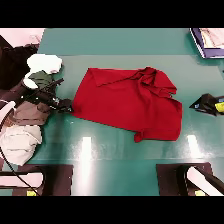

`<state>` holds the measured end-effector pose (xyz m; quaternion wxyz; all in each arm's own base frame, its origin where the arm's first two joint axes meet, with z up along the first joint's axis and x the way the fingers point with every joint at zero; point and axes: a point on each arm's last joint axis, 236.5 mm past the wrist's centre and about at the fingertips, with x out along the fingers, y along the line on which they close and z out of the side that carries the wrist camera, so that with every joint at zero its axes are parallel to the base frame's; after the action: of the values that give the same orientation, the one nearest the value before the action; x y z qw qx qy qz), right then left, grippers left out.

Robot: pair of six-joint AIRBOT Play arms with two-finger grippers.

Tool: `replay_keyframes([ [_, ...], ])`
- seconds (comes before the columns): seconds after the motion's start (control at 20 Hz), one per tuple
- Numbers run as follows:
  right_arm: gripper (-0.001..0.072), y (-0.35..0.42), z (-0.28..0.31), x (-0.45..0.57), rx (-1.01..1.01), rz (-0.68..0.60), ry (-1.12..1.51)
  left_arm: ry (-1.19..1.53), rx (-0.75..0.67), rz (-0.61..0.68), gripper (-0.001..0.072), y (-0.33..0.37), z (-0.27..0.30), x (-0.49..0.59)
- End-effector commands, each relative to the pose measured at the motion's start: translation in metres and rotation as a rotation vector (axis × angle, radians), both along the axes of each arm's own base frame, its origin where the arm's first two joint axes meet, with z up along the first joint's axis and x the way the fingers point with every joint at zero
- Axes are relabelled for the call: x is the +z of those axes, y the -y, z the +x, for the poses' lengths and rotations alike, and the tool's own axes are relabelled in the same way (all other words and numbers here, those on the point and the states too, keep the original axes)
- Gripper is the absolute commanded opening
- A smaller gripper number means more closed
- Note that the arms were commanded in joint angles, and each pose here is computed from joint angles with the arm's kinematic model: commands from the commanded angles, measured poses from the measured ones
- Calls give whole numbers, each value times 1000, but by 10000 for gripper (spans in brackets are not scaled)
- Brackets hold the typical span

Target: Fold the shirts.

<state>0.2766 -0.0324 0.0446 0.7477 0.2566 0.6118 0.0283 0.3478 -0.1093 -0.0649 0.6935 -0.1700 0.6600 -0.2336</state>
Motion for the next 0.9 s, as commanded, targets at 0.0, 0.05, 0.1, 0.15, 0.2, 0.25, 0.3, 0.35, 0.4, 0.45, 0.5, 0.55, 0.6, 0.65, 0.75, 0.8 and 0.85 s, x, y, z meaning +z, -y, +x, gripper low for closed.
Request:
replay_keyframes([
  [0.0,503,13,-37,-42,-93,44,-135,70,-9,-6,23,2,12,29],
  [0.05,497,13,-49,-61,-134,71,-172,98,-10,-5,24,2,16,38],
  [0.1,444,10,-58,-76,-152,93,-191,120,-9,-4,23,2,17,45],
  [0.15,426,6,-65,-91,-161,110,-203,132,-9,-4,24,2,18,49],
  [0.2,426,0,-68,-102,-169,125,-202,131,-10,-4,24,2,17,50],
  [0.25,426,-6,-68,-111,-184,139,-196,129,-11,-4,24,2,16,50],
  [0.3,426,-11,-67,-118,-197,151,-189,128,-11,-4,24,2,16,49],
  [0.35,426,-16,-67,-125,-200,152,-185,130,-9,-5,24,2,17,50],
  [0.4,426,-19,-68,-131,-192,143,-186,129,-9,-4,24,2,17,50],
  [0.45,426,-23,-69,-135,-180,134,-187,130,-10,-4,24,2,16,50],
  [0.5,426,-26,-68,-138,-170,129,-186,130,-10,-4,24,2,17,50],
  [0.55,426,-29,-69,-140,-157,126,-189,129,-10,-4,24,2,16,50],
  [0.6,426,-33,-70,-142,-143,130,-199,129,-10,-4,24,2,16,50],
  [0.65,419,-38,-71,-144,-123,136,-215,128,-10,-5,24,2,16,50],
  [0.75,75,-47,-73,-147,-76,139,-234,127,-10,-5,24,2,16,50],
  [0.8,18,-49,-69,-144,-50,135,-226,137,4,-1,23,0,19,53],
  [0.85,18,-49,-62,-136,-30,127,-203,168,36,4,23,-5,27,63],
])
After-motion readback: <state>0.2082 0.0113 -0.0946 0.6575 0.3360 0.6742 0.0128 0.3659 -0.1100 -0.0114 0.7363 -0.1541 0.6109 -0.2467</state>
